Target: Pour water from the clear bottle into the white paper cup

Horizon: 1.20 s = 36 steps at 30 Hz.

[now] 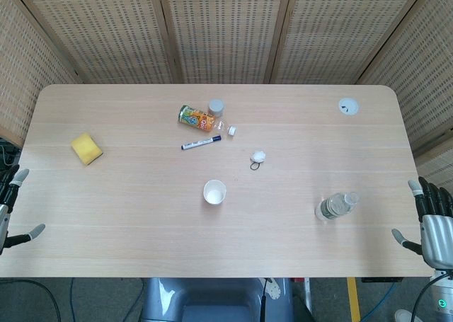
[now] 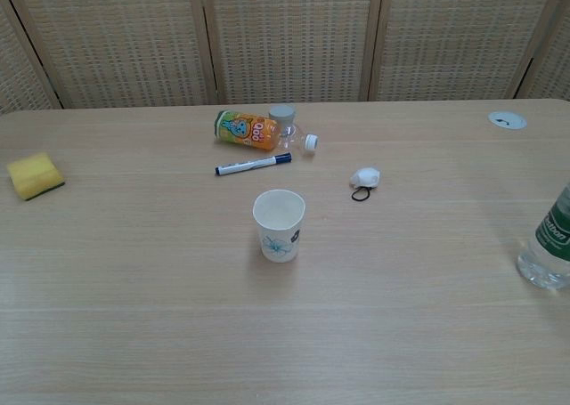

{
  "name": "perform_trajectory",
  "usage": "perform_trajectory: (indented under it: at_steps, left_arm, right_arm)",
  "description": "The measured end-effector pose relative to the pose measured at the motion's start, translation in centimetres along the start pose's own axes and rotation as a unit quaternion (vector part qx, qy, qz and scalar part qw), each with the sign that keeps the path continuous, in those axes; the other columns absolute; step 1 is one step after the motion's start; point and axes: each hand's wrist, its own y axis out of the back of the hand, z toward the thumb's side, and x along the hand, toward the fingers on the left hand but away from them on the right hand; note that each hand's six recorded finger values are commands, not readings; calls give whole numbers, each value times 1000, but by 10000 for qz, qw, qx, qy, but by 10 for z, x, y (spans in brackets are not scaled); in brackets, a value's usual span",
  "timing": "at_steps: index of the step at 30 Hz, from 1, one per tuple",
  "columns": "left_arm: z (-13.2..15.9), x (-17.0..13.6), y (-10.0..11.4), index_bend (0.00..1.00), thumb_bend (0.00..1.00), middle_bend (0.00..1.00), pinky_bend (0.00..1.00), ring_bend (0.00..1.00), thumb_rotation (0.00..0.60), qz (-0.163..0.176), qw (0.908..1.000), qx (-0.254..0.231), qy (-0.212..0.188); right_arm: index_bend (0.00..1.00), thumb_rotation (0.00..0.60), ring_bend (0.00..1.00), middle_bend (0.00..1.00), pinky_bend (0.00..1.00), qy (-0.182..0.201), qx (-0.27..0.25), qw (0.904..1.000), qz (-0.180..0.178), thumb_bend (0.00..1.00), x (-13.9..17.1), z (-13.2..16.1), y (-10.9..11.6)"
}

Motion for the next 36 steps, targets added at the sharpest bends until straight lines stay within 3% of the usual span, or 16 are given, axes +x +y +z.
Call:
perform_trajectory:
  at_steps: [9,15,18,26,36]
  left_arm:
    - [-2,1,2,0,0,0,0,0,600,34,10000,-34,25]
    - [-4,3,3,0,0,0,0,0,600,21,9999,-116,35]
    - [-5,3,4,0,0,0,0,0,600,13,9999,-134,37]
    - [-5,2,5,0,0,0,0,0,600,40,9999,-141,35]
    - [-8,7,3,0,0,0,0,0,600,1,9999,-102,107]
  right_arm:
    - [0,600,0,0,0,102,-134,9995,278,0,-2,1,-9]
    - [0,600,0,0,0,0,-682,9943,816,0,-11,-21,-28]
    - [0,600,0,0,0,-78,-1062,9876,1153,0,-17,-37,-41]
    - [0,600,0,0,0,-43,-2024,9576,2050,0,-31,-58,-81]
    - [0,600,0,0,0,467,-2760,9255,2551,0,-70,-3,-138]
